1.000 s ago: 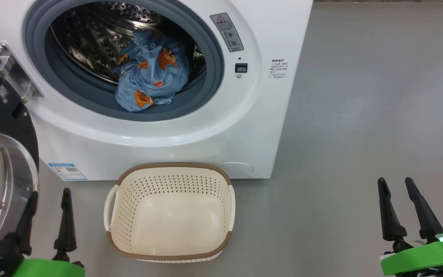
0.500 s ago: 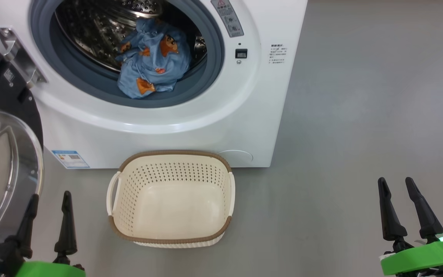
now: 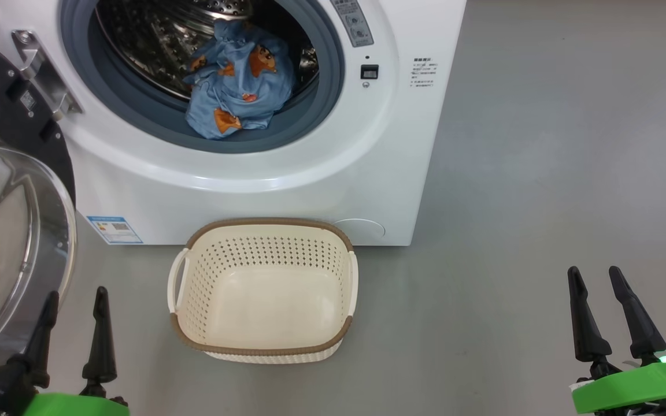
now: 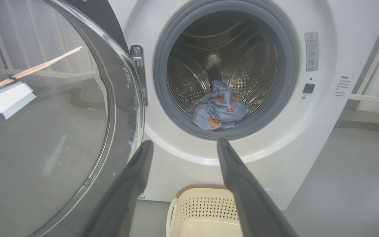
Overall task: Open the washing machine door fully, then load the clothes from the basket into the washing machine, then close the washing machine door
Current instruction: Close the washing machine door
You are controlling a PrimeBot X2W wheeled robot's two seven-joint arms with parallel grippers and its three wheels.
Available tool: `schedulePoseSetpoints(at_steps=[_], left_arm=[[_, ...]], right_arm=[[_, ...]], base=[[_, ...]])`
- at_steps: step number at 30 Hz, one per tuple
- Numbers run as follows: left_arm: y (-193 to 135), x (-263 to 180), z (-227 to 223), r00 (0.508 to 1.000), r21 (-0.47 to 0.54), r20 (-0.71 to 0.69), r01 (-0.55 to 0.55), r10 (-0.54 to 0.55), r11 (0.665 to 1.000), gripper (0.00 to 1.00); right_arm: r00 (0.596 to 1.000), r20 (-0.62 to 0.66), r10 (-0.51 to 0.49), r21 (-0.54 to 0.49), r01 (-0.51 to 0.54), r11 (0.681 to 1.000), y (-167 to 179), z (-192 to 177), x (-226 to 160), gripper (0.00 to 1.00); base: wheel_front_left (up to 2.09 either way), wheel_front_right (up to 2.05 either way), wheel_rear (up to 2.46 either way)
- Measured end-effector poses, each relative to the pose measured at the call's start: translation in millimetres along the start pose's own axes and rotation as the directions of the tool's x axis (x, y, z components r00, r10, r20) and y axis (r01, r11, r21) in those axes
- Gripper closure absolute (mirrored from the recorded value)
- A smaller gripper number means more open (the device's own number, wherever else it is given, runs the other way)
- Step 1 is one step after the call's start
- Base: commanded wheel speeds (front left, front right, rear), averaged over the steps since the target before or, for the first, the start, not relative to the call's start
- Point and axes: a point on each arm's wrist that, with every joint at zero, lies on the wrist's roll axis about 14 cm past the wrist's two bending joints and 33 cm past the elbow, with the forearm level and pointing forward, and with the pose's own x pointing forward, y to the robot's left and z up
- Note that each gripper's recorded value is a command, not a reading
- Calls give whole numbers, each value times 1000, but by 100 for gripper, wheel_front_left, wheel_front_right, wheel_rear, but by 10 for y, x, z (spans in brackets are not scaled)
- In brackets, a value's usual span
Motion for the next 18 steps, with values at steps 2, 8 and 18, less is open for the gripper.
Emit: schedulePoseSetpoints(at_steps=[2, 8, 18], left_arm=[[9, -11, 12, 1000, -1, 3, -3, 3, 1000, 0], [62, -105, 30, 1000, -13, 11, -29, 29, 999, 0], [317, -422, 42, 991, -39, 18, -133, 134, 990, 0]], right_arm=[[1000, 0, 7, 0, -7, 1000, 21, 1, 6, 0], [999, -1, 37, 2, -37, 999, 114, -4, 46, 0], [988, -33, 148, 7, -148, 989, 463, -115, 166, 0]], base=[[0, 0, 0], [0, 0, 0], [0, 0, 0]])
